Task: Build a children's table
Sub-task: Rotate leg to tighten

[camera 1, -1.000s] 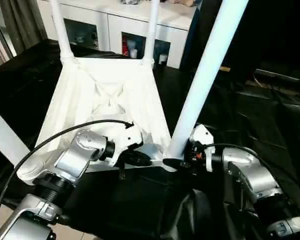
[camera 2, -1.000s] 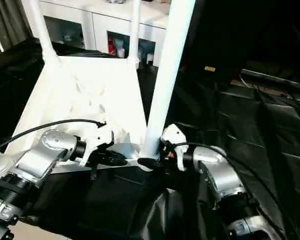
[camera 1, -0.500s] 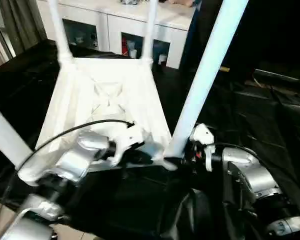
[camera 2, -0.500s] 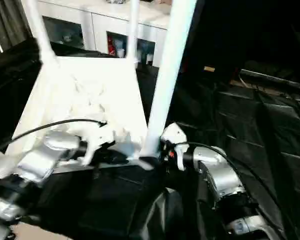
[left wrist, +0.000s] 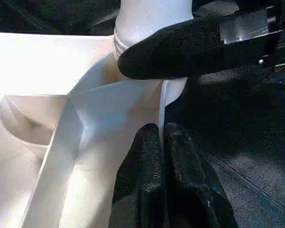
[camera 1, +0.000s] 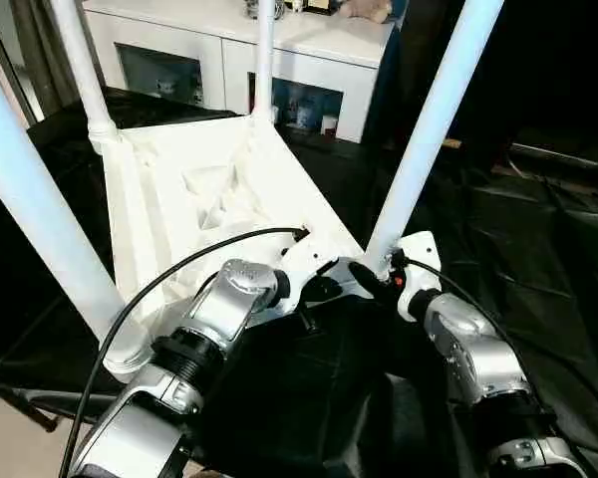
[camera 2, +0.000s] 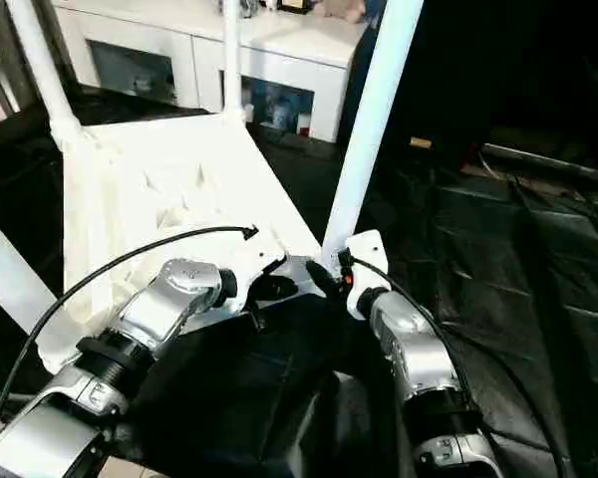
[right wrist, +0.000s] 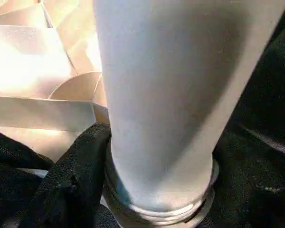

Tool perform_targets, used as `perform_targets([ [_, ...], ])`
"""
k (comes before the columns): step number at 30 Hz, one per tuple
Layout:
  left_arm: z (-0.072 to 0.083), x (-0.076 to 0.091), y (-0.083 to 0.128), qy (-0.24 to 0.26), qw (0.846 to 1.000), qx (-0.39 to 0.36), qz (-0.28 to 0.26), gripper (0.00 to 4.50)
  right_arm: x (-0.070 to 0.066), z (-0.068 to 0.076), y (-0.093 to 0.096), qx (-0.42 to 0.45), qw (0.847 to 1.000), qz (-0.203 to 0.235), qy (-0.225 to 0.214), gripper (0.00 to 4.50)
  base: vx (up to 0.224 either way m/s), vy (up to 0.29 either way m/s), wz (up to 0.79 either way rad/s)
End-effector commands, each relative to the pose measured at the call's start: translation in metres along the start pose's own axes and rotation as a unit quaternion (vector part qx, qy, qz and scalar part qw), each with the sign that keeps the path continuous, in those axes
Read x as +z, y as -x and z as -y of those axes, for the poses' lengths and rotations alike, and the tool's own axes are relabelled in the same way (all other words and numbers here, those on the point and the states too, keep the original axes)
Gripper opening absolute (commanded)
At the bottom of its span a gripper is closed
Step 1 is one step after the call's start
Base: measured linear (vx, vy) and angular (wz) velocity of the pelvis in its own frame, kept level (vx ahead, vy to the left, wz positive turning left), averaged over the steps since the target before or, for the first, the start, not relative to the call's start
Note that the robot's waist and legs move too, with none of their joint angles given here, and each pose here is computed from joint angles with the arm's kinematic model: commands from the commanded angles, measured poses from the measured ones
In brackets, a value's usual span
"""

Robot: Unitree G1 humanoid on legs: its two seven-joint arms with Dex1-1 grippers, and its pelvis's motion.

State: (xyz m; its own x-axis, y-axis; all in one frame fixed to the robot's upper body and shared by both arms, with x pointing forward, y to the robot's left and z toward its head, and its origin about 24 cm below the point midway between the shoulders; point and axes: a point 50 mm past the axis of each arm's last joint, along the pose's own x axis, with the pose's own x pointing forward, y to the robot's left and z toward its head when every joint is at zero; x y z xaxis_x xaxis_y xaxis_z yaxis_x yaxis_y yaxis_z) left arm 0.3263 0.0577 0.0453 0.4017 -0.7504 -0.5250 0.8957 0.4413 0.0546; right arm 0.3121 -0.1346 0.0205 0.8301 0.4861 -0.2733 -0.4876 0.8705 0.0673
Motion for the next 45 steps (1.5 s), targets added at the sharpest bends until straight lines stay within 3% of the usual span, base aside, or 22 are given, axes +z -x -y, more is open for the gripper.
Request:
perform_targets([
  [1, 0.001, 0.004, -0.001, -0.012, 1.000, -0.004, 0.009, 0.00, 0.007, -0.038, -0.008, 0.116, 0.993, 0.026, 0.013, 3.45, 0.000, 0.000, 0.00],
  [2, 0.002, 0.001, 0.008, -0.014, 0.999, -0.047, 0.018, 0.00, 0.012, -0.024, -0.002, 0.112, 0.993, 0.032, 0.029, 3.65, 0.000, 0.000, 0.00],
  [8, -0.001, -0.009, 0.031, -0.021, 0.992, -0.120, 0.015, 0.00, 0.016, -0.005, 0.018, 0.190, 0.979, 0.012, 0.078, 3.78, 0.000, 0.000, 0.00],
  [15, -0.002, -0.017, 0.051, -0.029, 0.987, -0.160, 0.010, 0.00, 0.014, -0.003, 0.034, 0.271, 0.957, -0.018, 0.103, 3.78, 0.000, 0.000, 0.00],
  [23, -0.003, -0.022, 0.061, -0.022, 0.987, -0.161, 0.011, 0.00, 0.012, -0.005, 0.033, 0.301, 0.946, -0.035, 0.115, 3.78, 0.000, 0.000, 0.00],
  [29, -0.002, -0.022, 0.064, -0.022, 0.987, -0.160, 0.011, 0.00, 0.017, -0.004, 0.028, 0.301, 0.947, -0.031, 0.103, 3.64, 0.000, 0.000, 0.00],
  [38, 0.001, -0.026, 0.064, -0.014, 0.988, -0.156, 0.011, 0.00, 0.011, -0.006, 0.028, 0.300, 0.948, -0.037, 0.099, 2.81, 0.000, 0.000, 0.00],
  [45, -0.003, -0.028, 0.057, -0.007, 0.994, -0.108, -0.005, 0.00, 0.007, -0.005, 0.017, 0.210, 0.976, -0.017, 0.048, 2.72, 0.000, 0.000, 0.00],
])
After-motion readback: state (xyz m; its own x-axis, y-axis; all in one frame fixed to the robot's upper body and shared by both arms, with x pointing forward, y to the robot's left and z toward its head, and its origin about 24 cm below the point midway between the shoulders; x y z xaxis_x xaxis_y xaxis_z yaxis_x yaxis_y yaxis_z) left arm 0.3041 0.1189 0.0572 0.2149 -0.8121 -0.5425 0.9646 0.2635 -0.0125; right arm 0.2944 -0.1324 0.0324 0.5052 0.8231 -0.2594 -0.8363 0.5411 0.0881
